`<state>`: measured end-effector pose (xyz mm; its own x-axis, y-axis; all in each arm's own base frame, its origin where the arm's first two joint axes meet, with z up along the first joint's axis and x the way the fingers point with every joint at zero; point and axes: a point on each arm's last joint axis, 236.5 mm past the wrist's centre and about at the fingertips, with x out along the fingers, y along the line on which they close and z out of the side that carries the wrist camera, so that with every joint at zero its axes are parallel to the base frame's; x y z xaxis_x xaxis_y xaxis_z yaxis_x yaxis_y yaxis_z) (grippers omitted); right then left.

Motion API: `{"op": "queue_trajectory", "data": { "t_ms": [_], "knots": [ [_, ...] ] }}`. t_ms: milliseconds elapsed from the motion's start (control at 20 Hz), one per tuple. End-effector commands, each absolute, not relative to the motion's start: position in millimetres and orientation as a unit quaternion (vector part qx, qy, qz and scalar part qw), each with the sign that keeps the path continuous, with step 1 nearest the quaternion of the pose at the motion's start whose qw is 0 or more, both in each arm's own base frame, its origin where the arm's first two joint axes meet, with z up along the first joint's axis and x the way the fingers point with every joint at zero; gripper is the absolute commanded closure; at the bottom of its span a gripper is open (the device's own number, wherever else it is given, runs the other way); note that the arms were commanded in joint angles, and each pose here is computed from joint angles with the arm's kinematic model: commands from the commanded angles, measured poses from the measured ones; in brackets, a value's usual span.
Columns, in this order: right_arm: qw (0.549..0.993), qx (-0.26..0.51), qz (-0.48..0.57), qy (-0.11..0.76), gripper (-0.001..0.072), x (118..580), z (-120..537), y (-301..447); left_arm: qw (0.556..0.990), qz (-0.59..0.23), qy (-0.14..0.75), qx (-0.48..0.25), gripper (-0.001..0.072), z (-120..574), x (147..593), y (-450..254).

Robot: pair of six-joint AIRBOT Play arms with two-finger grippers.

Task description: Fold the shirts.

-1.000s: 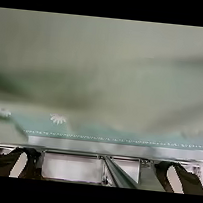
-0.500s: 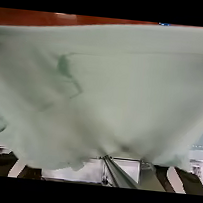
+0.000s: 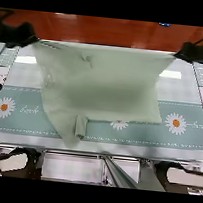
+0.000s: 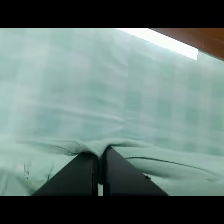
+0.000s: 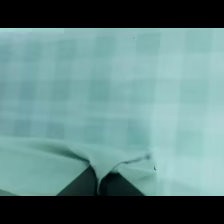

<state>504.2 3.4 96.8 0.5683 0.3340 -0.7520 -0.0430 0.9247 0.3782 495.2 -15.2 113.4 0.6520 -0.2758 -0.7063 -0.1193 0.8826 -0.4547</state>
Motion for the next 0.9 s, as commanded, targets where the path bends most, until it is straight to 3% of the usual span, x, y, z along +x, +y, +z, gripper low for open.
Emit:
{"op": "queue_trajectory", "data": {
  "t_ms": [0, 250, 350, 600, 850],
  "knots": [
    [0.848, 0.194, 0.094, 0.484, 0.0691, 558.6, 19.2, 1.3, 0.852, -0.030, 0.453, -0.263, 0.0686, 34.6, 543.3, -10.4],
    [0.795, 0.221, 0.110, 0.553, 0.0690, 556.1, -31.7, 12.9, 0.821, -0.043, 0.508, -0.255, 0.0685, -4.9, 534.3, -22.5],
    [0.791, 0.225, 0.115, 0.557, 0.0690, 551.9, -28.8, 11.9, 0.823, -0.062, 0.516, -0.229, 0.0685, -3.8, 528.5, -23.4],
    [0.766, 0.226, 0.141, 0.585, 0.0690, 518.2, -4.2, -2.5, 0.777, -0.105, 0.594, -0.180, 0.0685, -19.5, 483.6, -30.8],
    [0.726, 0.221, 0.161, 0.631, 0.0690, 487.7, -32.2, 8.8, 0.742, -0.101, 0.638, -0.180, 0.0686, -51.6, 455.4, -32.4]
  ]
}}
